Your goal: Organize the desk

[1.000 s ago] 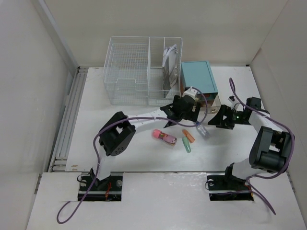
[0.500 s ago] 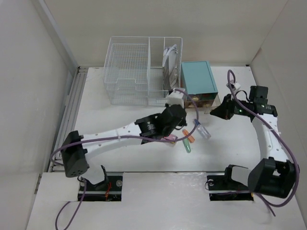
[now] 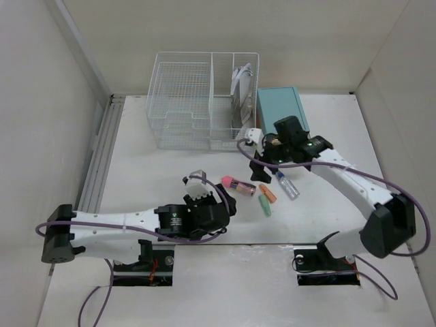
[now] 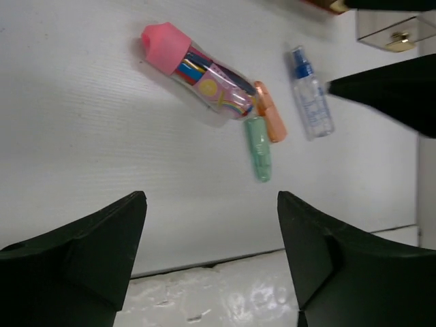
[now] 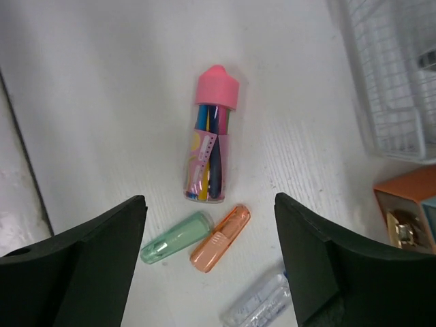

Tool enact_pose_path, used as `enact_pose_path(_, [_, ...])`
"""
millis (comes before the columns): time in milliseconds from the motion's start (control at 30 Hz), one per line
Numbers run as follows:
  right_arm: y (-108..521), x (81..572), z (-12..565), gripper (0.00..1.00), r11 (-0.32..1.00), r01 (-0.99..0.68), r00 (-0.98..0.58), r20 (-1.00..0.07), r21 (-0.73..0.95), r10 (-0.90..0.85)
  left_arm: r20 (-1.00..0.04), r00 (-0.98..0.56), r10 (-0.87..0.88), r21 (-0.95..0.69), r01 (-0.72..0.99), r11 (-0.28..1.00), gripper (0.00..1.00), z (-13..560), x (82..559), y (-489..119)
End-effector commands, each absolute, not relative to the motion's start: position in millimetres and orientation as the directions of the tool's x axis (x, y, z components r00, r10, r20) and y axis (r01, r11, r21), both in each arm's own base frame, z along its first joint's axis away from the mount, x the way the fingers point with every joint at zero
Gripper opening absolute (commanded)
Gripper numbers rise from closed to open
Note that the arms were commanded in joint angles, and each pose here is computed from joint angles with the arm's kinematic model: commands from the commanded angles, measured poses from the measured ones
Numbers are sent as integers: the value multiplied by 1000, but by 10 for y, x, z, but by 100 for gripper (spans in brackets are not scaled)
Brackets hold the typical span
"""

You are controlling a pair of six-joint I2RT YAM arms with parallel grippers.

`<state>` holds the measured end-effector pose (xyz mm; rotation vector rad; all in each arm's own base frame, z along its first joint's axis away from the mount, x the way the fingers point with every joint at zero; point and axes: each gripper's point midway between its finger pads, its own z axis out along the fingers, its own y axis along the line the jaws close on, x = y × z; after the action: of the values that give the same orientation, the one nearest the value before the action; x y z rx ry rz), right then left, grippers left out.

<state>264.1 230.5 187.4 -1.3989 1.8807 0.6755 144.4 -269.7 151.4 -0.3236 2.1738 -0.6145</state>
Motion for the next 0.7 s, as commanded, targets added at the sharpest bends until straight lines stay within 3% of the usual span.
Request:
enact_pose_path(0, [2467,2832,1752,81,316,-944,-144,-741,-96,-655,-619,-576,-534,-615,-67,786,73,1611,1417,-2614])
enact_pose_path(233, [2772,2842,1301,96,341,-931,-184,-645,-127,-742,-647,-591,-482,-551,-75,831,64,1577,1276,-2456])
enact_pose_path(533, [2792,3112,849,98,413,-898,-276,-537,-152,-797,-654,-591,-472,-549,-59,834,63,1683,1236,-2385])
enact_pose_path(667, [2874,3016,702,98,380,-919,-280,-499,-108,-820,-654,-591,-472,-549,-59,834,63,1683,1236,-2385])
